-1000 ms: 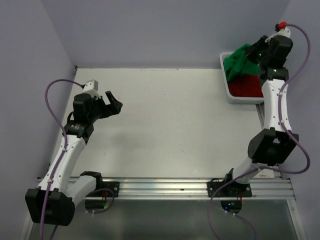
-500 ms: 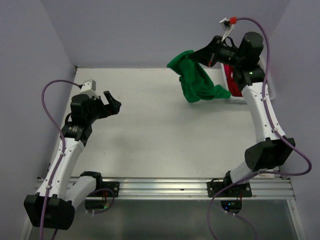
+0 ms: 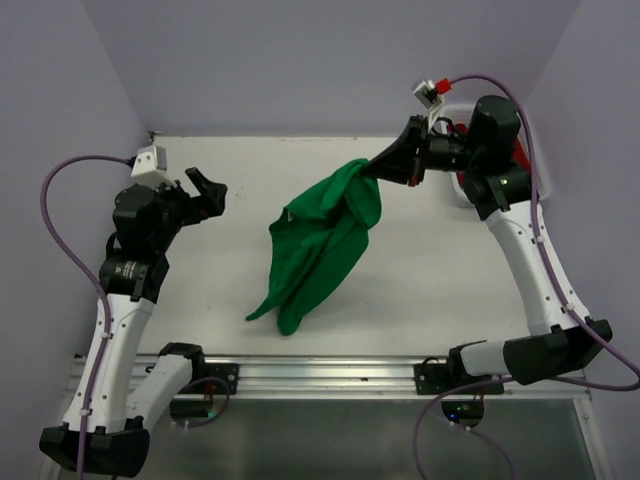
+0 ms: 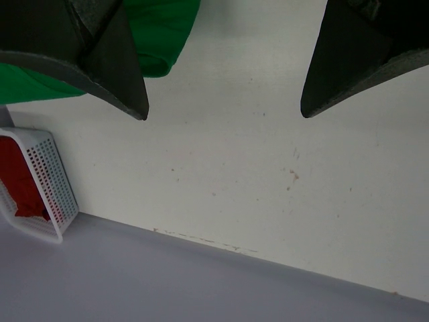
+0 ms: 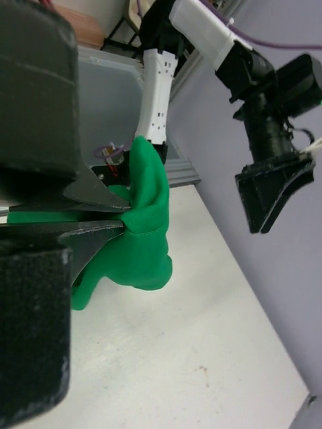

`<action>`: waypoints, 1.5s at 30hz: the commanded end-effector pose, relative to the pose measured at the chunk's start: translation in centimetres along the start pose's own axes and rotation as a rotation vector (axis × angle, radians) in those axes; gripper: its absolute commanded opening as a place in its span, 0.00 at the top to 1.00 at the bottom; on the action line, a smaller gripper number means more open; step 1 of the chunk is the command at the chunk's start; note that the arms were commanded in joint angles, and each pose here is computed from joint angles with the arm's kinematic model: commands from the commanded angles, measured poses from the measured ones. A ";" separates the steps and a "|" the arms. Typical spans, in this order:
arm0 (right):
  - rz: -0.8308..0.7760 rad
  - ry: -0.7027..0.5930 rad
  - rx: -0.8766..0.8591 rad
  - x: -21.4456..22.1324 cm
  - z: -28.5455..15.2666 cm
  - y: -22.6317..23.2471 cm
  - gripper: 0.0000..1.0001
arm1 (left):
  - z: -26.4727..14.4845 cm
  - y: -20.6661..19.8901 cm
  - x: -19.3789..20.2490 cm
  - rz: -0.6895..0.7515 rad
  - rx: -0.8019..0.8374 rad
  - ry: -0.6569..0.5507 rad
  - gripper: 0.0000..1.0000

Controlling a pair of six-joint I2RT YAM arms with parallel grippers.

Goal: Fold and stack the t-shirts
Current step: Move the tshirt to the center of the board, then flatten out the tshirt

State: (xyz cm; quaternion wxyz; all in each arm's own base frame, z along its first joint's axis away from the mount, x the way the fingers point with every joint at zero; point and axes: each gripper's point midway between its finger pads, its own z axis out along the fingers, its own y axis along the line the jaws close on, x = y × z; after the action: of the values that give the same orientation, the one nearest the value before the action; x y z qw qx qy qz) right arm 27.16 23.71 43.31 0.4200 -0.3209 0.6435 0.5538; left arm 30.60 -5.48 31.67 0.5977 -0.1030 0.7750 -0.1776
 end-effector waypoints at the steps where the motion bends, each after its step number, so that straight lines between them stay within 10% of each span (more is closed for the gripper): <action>1: 0.066 0.057 0.161 2.7 -0.2 -3.6 1.00 | -0.9 -0.2 -1.4 0.009 -0.010 -0.030 0.00; 3: 0.092 0.065 0.366 3.0 -0.3 -7.6 0.59 | -1.0 -0.2 -1.4 0.000 -0.014 -0.034 0.00; 4: 0.164 0.135 0.439 5.2 0.0 -9.8 0.54 | -1.1 -0.2 -1.5 -0.005 -0.013 -0.035 0.00; 6: 0.216 0.175 0.603 6.1 -0.3 -13.6 0.03 | -1.1 -0.2 -1.5 -0.012 -0.012 -0.037 0.00; 11: 0.275 0.328 0.817 10.4 0.6 -18.2 0.01 | -1.1 -1.3 -1.4 -0.008 0.051 -0.032 0.00; 26: 0.173 -0.002 1.541 5.0 -9.8 -16.3 0.01 | 4.6 -13.6 10.3 0.214 0.647 0.374 0.00; 34: 0.151 -0.059 1.572 4.5 -12.7 -13.3 0.01 | 8.3 -21.3 19.0 0.369 0.734 0.594 0.00; 45: 0.145 -0.045 1.544 5.6 -13.4 -12.2 0.01 | 13.9 -19.1 29.7 0.792 0.566 0.754 0.00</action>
State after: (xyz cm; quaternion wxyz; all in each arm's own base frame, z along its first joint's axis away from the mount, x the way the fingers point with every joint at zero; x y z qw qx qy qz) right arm 33.40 9.12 32.69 0.4888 0.1066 0.8656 -0.0200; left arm 33.58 -37.60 11.32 0.3018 0.3907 0.8357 -0.2407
